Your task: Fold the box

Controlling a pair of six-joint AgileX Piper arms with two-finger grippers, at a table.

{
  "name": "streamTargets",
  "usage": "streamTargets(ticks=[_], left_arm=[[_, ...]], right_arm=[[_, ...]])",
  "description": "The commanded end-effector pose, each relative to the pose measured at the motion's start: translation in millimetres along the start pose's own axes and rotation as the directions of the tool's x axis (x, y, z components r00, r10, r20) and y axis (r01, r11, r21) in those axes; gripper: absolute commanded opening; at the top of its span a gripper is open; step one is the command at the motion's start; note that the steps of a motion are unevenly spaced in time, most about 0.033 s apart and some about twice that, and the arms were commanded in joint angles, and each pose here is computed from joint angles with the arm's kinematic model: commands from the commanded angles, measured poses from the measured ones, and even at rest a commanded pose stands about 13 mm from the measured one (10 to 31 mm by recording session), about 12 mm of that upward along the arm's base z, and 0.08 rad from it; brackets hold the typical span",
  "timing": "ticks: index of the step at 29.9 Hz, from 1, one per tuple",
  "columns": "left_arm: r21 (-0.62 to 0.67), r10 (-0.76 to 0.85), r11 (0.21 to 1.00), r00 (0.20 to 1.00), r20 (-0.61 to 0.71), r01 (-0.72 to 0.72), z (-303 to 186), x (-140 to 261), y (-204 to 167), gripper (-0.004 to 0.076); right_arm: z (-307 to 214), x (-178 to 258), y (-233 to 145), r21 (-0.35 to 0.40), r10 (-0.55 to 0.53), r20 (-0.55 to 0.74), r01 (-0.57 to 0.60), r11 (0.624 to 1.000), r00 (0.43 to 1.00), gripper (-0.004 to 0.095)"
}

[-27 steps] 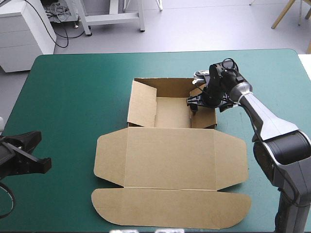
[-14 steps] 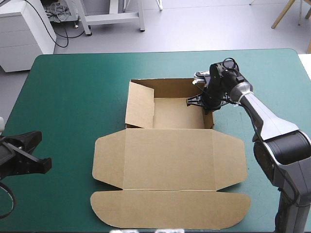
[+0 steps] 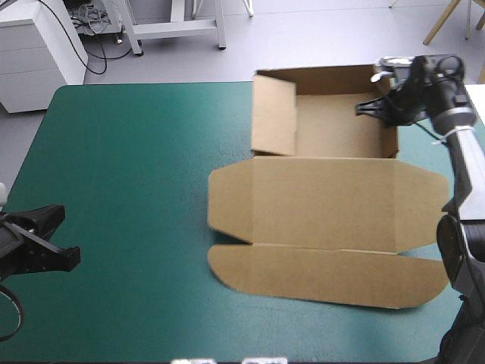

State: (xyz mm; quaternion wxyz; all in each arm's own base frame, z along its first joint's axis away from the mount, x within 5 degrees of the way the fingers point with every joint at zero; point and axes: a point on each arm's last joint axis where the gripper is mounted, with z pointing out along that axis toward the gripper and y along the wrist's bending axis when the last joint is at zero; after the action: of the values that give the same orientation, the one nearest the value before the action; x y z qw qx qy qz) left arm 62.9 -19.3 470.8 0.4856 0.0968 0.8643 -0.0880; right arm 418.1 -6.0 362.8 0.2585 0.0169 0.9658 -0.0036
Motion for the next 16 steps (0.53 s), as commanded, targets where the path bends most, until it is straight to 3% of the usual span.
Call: streamTargets(ticks=[1, 4, 9, 16], left_arm=[[0.001, 0.026, 1.0, 0.999, -0.03, -0.026, -3, 1, 0, -0.001], [0.001, 0.025, 1.0, 0.999, -0.03, -0.025, -3, 1, 0, -0.001], [0.001, 0.025, 1.0, 0.999, -0.03, -0.025, -3, 1, 0, -0.001], [0.008, 0.023, 1.0, 0.999, -0.03, -0.023, -3, 1, -1, -0.001]], right_arm=[[-46, -5, -73, 0.147, 0.084, 0.149, -0.106, 0.983, 0.985, -0.0019], [-45, 3, -125, 0.23, 0.168, 0.16, -0.202, 0.952, 0.973, -0.0019], [-40, 21, -195, 0.307, 0.291, 0.175, -0.333, 0.892, 0.941, -0.0019], [-14, 43, -241, 0.345, 0.369, 0.092, -0.378, 0.859, 0.925, 0.0013]])
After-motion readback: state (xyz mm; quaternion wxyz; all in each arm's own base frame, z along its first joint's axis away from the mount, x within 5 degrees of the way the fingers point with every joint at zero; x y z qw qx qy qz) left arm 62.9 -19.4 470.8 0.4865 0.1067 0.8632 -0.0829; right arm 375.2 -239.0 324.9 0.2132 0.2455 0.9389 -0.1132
